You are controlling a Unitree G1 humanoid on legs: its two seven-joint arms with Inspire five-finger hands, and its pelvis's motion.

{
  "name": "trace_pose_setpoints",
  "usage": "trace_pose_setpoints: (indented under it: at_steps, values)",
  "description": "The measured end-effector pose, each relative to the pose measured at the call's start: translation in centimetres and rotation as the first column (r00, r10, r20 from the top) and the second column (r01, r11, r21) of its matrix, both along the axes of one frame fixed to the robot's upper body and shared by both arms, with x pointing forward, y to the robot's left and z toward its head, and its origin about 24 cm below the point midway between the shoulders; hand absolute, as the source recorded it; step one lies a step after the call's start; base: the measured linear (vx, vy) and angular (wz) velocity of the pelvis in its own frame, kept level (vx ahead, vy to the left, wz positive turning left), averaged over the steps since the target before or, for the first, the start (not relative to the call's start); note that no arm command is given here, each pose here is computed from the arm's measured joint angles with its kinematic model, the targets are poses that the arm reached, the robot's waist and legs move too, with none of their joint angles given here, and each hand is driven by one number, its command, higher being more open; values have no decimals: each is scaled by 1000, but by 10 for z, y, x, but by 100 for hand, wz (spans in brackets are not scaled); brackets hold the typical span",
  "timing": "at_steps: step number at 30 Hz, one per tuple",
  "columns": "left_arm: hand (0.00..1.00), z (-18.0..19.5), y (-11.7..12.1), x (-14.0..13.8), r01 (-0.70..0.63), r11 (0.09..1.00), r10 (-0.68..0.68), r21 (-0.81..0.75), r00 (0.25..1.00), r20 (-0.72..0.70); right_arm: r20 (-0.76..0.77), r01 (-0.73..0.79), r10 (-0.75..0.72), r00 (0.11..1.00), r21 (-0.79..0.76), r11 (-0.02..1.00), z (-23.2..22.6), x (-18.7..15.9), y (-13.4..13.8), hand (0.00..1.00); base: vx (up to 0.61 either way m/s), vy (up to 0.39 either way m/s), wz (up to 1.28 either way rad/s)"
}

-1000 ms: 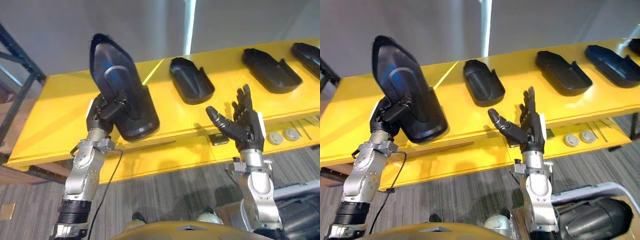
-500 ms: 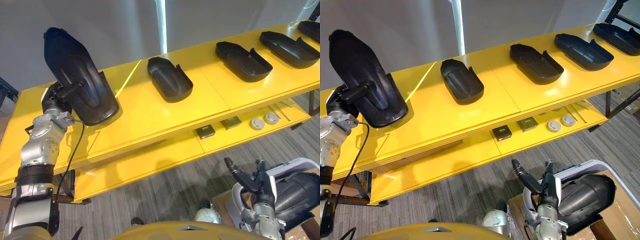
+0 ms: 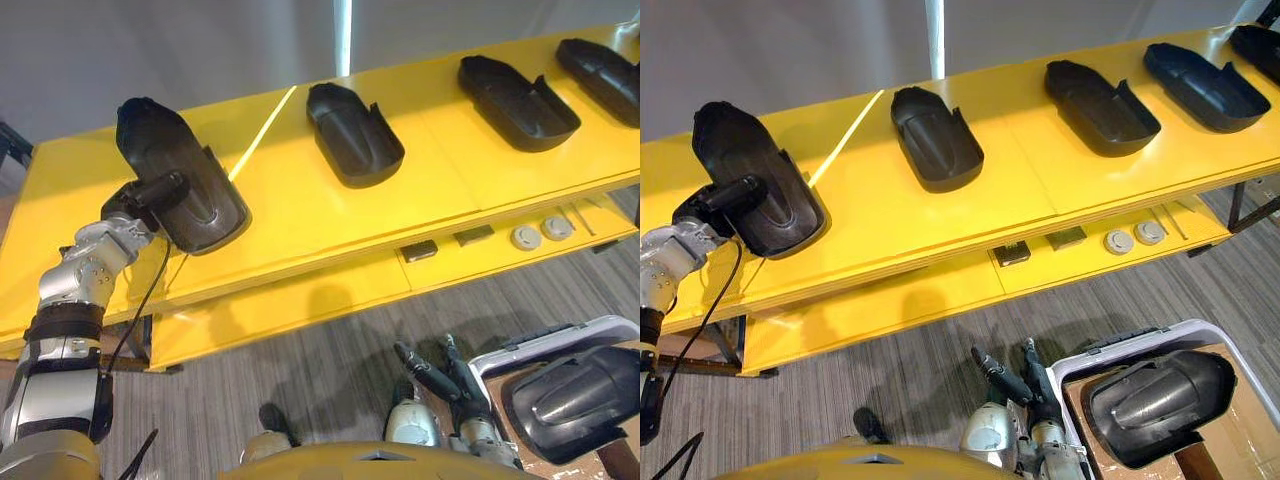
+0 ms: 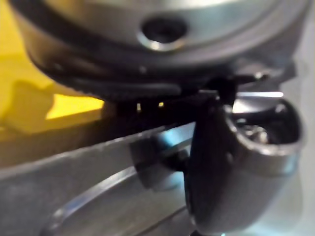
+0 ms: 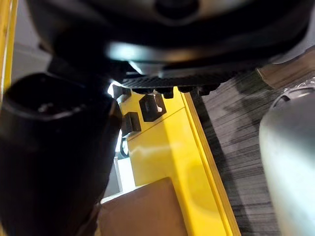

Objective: Walk over and take three plastic housings, then place them on the shelf

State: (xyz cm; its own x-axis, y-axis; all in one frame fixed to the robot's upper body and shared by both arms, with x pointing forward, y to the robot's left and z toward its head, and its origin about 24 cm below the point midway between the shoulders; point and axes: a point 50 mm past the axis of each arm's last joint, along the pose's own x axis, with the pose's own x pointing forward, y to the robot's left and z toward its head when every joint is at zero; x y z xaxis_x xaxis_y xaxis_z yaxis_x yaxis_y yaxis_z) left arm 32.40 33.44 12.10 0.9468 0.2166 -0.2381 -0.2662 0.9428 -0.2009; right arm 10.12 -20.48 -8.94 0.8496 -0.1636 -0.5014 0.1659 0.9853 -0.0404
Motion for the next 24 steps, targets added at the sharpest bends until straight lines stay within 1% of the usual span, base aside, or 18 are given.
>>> trace_pose_setpoints:
  at_steps: [9,13,15,16,20,23,24]
  values:
    - [0,29,-3,11,42,997,-46,68,997,58,3,3,-3,1000,16,1000,-2,8,0,100,0,0,0]
    - [0,39,-9,17,71,990,-80,119,995,67,-19,-11,11,1000,32,999,-5,6,5,100,-2,-2,2]
    - [0,50,-9,20,82,985,-95,149,992,81,-15,-28,28,999,38,999,-5,9,9,100,0,0,0]
    - [100,54,-8,20,86,983,-101,162,991,85,-15,-36,37,999,41,999,-5,11,12,100,0,0,0]
    - [100,62,-11,24,91,978,-110,188,990,93,-11,-32,33,999,44,998,-5,13,12,100,0,0,0]
    - [100,64,-11,26,75,948,-97,309,994,57,-8,-30,31,999,41,999,-5,14,14,100,0,0,0]
    - [100,65,-12,27,75,942,-97,327,994,50,-8,-30,30,1000,41,999,-5,14,14,100,0,0,0]
